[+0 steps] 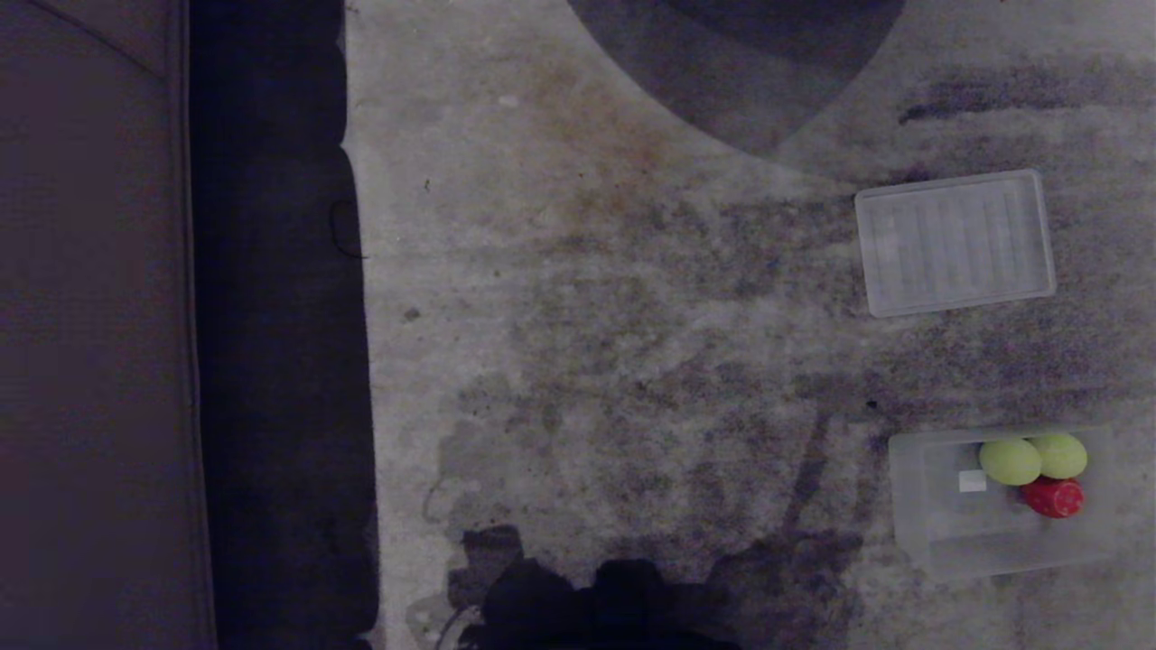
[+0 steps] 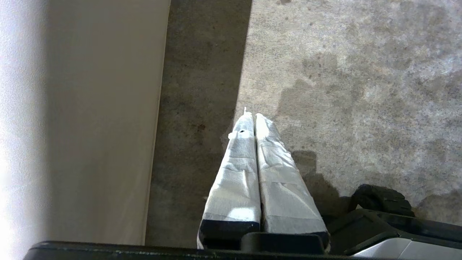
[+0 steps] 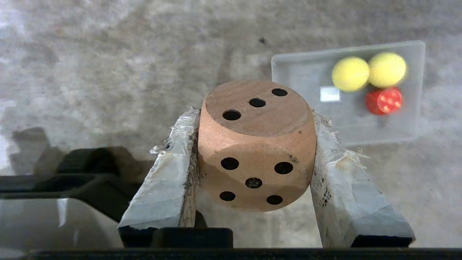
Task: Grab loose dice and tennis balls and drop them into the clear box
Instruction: Put the toys in the box
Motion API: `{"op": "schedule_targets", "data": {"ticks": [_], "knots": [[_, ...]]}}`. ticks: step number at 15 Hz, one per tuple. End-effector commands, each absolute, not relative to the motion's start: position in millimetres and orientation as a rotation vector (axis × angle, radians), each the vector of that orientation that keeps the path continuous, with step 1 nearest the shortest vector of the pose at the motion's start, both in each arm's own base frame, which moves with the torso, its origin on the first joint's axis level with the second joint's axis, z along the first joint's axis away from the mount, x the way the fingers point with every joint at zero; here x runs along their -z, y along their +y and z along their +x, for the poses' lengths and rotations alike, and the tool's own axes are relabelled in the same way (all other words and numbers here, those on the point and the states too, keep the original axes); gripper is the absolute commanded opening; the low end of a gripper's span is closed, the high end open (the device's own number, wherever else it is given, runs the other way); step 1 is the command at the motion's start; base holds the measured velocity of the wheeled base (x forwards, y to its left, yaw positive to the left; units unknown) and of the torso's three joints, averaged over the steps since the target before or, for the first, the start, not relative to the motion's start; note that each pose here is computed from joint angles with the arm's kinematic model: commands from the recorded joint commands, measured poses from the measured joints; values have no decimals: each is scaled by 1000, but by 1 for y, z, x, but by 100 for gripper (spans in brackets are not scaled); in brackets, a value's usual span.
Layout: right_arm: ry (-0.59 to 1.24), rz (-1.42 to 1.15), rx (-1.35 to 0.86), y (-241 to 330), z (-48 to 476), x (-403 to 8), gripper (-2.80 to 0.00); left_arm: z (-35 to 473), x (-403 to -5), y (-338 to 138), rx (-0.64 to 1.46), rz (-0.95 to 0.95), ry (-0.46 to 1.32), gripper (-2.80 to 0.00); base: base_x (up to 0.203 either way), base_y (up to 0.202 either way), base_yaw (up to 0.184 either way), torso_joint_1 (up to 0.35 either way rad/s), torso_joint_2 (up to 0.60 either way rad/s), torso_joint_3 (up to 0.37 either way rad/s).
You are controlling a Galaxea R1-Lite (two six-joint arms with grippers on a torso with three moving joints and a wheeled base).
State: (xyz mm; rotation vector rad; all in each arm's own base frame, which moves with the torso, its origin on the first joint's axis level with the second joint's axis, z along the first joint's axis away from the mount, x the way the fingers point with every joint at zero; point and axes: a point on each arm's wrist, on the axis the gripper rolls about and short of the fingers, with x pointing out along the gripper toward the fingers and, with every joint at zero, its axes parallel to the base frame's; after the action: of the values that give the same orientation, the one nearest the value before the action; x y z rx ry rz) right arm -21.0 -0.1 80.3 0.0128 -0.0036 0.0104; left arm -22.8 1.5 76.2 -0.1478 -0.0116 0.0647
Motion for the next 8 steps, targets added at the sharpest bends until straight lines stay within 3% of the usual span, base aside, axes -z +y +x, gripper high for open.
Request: {"op": "schedule_targets", "data": {"ticks": [1,8], "knots": [[-18,19,-12,0,-22,-75,-280,-23,-76,1,-65,-149,-14,-280,0,0,0,0,0,0],[-18,34,-10,0,-22,-75,-280,-23,-76,1,-65,-148,-13,-280,0,0,0,0,0,0]]}}
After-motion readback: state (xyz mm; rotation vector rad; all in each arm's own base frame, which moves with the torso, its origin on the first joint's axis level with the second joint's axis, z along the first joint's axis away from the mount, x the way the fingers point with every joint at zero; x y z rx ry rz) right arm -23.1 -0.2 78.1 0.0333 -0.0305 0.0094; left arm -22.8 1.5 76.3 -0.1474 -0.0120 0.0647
